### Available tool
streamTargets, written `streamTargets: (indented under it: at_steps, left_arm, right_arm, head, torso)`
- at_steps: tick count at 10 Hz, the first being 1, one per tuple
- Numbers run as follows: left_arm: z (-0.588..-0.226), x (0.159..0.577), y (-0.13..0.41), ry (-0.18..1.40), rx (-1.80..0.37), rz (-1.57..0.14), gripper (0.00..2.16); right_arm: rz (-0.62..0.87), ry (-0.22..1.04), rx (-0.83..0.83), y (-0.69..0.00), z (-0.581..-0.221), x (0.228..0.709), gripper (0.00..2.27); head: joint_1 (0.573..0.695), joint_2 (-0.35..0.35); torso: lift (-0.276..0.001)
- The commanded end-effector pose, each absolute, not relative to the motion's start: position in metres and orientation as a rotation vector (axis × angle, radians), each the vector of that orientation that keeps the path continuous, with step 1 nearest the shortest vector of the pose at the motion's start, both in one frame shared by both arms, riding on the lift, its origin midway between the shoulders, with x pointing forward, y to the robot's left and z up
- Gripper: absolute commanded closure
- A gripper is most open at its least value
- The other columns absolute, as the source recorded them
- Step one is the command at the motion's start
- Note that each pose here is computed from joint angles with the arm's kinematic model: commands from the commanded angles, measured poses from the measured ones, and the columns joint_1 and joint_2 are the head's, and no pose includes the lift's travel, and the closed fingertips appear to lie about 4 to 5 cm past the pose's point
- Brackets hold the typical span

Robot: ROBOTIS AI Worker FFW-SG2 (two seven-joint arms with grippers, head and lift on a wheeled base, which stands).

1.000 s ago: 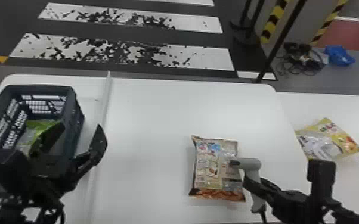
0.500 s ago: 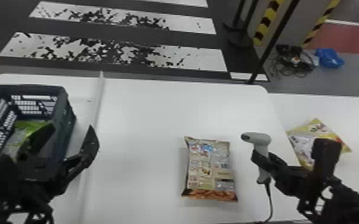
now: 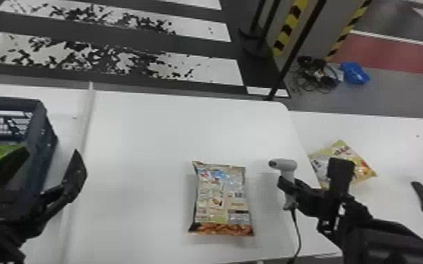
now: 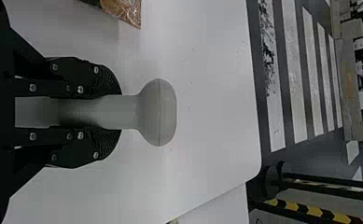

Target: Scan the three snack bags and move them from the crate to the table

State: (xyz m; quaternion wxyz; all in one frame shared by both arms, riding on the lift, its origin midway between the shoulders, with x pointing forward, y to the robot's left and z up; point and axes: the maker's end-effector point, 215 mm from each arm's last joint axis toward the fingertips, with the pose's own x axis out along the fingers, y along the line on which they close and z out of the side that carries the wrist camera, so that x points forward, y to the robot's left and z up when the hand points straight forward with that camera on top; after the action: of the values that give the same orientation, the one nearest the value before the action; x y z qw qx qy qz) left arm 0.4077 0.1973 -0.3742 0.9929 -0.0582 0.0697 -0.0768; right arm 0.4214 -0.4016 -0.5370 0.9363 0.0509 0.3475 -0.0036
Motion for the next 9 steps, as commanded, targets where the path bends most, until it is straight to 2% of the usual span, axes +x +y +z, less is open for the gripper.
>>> streamTargets:
  at_steps: [1,2,3,4,5,6,8,9]
  left_arm:
    - [-0.376,0.409,0.197,0.148,-0.114,-0.156,0.04]
    - [-0.377,0.410,0.197,0.150,-0.115,-0.155,0.04]
    - [-0.379,0.411,0.196,0.156,-0.112,-0.159,0.04]
    - [-0.381,0.411,0.194,0.167,-0.111,-0.162,0.04]
    - [-0.380,0.412,0.194,0.164,-0.113,-0.162,0.04]
    - [-0.381,0.413,0.193,0.167,-0.110,-0.163,0.04]
    - [-0.379,0.415,0.192,0.166,-0.110,-0.165,0.04]
    - [-0.379,0.415,0.192,0.165,-0.110,-0.167,0.04]
  right_arm:
    - [-0.021,0.729,0.106,-0.411,-0.552,0.424,2.24]
    - [-0.029,0.739,0.102,-0.416,-0.557,0.426,2.23]
    - [-0.025,0.773,0.095,-0.420,-0.566,0.426,2.04]
    - [-0.027,0.774,0.091,-0.421,-0.569,0.427,1.33]
    - [-0.026,0.766,0.086,-0.422,-0.566,0.429,0.01]
    - [-0.023,0.726,0.078,-0.423,-0.554,0.431,0.00]
    - [0.028,0.637,0.076,-0.402,-0.507,0.427,0.06]
    - [0.080,0.630,0.097,-0.382,-0.489,0.418,0.06]
  head:
    - [0.695,-0.272]
    - [0.695,-0.276]
    - [0.695,-0.283]
    - [0.695,-0.289]
    - [0.695,-0.295]
    - [0.695,-0.297]
    - [0.695,-0.297]
    - [0.695,-0.289]
  torso:
    - [-0.062]
    - [-0.062]
    - [-0.062]
    - [-0.062]
    - [-0.062]
    - [-0.062]
    - [-0.062]
    - [-0.062]
